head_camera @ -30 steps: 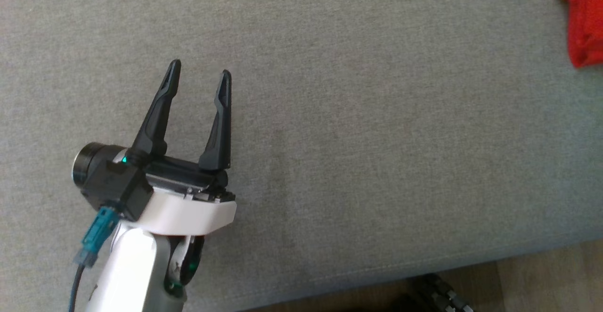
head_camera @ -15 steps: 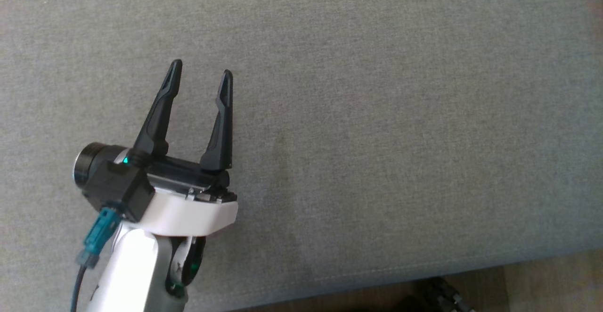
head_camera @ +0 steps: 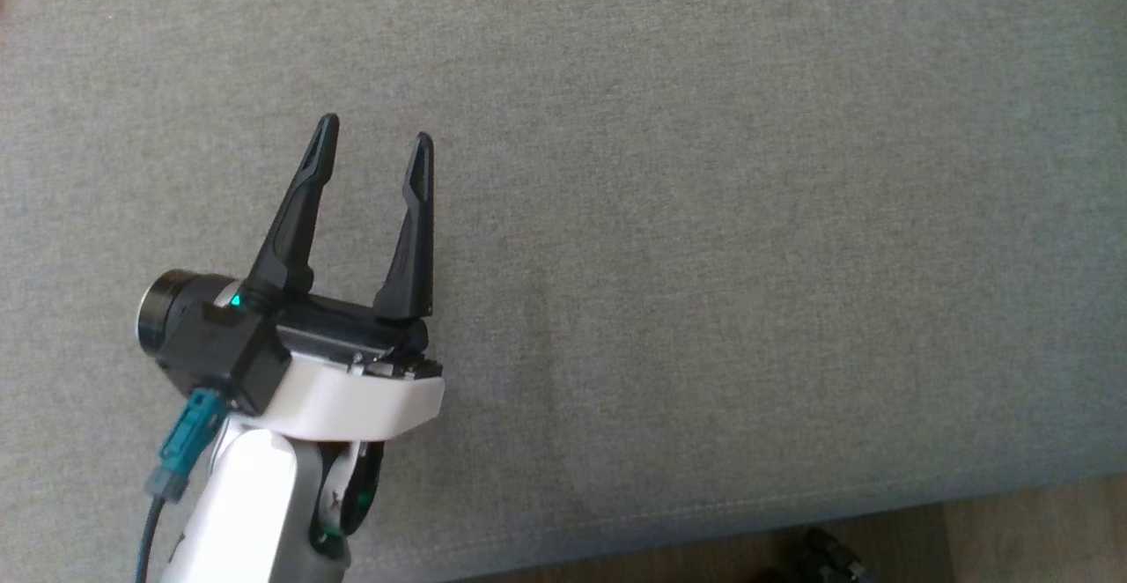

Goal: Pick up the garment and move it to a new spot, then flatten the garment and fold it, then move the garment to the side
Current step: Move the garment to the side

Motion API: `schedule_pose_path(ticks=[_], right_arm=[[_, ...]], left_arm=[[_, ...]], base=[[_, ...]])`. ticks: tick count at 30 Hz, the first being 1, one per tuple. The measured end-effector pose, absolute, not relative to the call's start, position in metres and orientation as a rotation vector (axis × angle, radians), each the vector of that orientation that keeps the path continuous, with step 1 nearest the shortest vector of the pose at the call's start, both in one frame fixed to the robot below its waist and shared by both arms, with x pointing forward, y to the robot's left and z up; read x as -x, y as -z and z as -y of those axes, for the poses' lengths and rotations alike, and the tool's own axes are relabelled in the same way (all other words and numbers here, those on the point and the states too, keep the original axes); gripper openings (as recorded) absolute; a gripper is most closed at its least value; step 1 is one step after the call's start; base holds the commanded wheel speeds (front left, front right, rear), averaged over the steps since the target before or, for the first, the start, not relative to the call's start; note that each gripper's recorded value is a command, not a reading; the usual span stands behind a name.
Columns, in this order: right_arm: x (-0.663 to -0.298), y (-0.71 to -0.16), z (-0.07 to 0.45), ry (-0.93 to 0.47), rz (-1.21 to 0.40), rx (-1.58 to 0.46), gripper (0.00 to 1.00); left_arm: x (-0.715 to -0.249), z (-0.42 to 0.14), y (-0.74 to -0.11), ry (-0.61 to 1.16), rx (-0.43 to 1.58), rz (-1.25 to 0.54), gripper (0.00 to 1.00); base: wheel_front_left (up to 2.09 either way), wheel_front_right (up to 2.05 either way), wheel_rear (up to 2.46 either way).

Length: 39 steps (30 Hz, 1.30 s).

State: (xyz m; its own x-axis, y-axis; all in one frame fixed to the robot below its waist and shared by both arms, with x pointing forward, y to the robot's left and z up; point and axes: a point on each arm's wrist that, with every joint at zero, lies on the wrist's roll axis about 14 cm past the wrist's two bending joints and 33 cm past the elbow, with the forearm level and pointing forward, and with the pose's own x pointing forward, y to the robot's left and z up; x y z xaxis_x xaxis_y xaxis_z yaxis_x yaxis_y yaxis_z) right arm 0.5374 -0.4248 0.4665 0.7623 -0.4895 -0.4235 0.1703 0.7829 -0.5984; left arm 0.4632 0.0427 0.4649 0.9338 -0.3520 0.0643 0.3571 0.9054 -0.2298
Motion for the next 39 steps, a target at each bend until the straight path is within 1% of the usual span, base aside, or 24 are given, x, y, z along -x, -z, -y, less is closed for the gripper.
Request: schedule_pose_path(ticks=[4,9,18,22,25,32,35,39], right_arm=[[-0.538,-0.47,0.416,0.342,-0.555,0.555,1.0],[-0.544,-0.475,0.392,0.257,-0.489,0.542,1.0],[-0.55,-0.5,0.314,0.064,-0.301,0.441,1.0],[-0.547,-0.522,0.271,-0.015,-0.184,0.344,1.0],[-0.533,-0.524,0.244,-0.059,-0.136,0.255,1.0],[-0.479,-0.51,0.189,-0.128,-0.082,0.055,1.0],[-0.456,-0.51,0.174,-0.135,-0.048,-0.01,1.0],[-0.426,-0.51,0.167,-0.129,-0.017,-0.053,1.0]], left_arm=[[-0.462,-0.043,-0.47,0.366,0.238,0.03,1.0],[-0.46,-0.045,-0.476,0.357,0.235,0.039,1.0],[-0.453,-0.067,-0.493,0.282,0.23,0.06,1.0],[-0.444,-0.079,-0.499,0.231,0.233,0.062,1.0],[-0.429,-0.085,-0.495,0.206,0.227,0.038,1.0],[-0.395,-0.109,-0.491,0.121,0.211,0.007,1.0],[-0.378,-0.116,-0.491,0.094,0.207,0.001,1.0],[-0.354,-0.121,-0.487,0.069,0.21,-0.012,1.0]], base=[[0.0,0.0,0.0],[0.0,0.0,0.0],[0.0,0.0,0.0],[0.0,0.0,0.0],[0.0,0.0,0.0],[0.0,0.0,0.0],[0.0,0.0,0.0],[0.0,0.0,0.0]])
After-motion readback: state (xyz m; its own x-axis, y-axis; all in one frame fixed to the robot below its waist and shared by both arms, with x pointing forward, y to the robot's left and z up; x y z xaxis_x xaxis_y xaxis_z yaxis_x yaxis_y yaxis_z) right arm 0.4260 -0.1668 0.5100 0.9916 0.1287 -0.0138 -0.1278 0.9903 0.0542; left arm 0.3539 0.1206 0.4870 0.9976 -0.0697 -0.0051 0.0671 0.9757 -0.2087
